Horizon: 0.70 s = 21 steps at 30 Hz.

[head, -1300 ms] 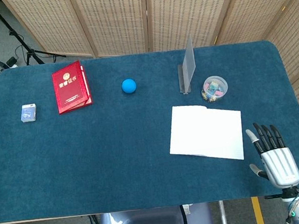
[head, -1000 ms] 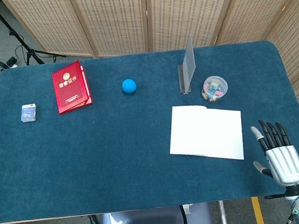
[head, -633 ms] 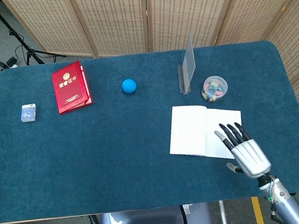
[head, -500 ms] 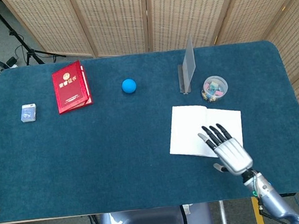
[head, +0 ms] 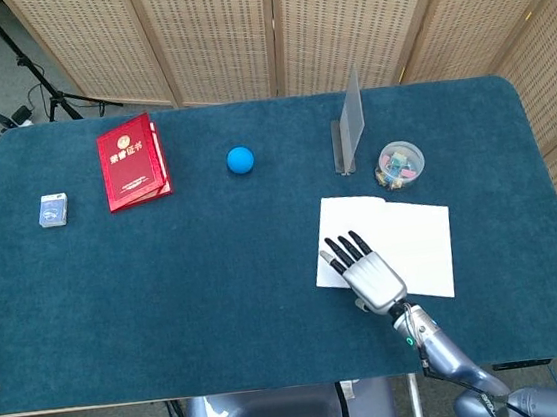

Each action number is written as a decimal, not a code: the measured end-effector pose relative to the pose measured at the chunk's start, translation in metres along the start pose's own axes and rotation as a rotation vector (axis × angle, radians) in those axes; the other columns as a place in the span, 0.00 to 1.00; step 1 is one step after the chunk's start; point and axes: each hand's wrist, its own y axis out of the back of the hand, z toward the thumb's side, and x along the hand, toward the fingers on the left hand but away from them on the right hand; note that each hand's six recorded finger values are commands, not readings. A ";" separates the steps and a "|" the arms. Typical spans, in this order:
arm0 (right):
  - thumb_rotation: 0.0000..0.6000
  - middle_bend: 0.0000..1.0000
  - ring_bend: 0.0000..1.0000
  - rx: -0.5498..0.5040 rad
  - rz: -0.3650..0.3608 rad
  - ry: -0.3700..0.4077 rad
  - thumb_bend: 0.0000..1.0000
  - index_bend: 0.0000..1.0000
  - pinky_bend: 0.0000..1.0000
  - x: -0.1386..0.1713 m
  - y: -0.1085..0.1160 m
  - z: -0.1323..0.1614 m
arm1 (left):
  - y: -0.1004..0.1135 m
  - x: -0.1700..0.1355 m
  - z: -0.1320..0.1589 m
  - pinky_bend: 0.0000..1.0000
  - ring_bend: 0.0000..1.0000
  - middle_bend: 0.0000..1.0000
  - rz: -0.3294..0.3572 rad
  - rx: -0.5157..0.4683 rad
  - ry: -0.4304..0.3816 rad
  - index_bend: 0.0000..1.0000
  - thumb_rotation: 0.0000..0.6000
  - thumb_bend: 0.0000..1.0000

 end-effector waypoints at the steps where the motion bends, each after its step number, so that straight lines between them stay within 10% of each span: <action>1: 1.00 0.00 0.00 0.004 0.001 -0.002 0.00 0.00 0.00 -0.002 0.000 0.001 | 0.000 0.000 0.000 0.00 0.00 0.00 0.000 -0.001 0.002 0.00 1.00 0.00; 21: 1.00 0.00 0.00 0.057 0.035 -0.055 0.08 0.00 0.00 -0.030 -0.013 0.005 | 0.001 0.003 -0.003 0.00 0.00 0.00 -0.003 -0.009 0.019 0.00 1.00 0.00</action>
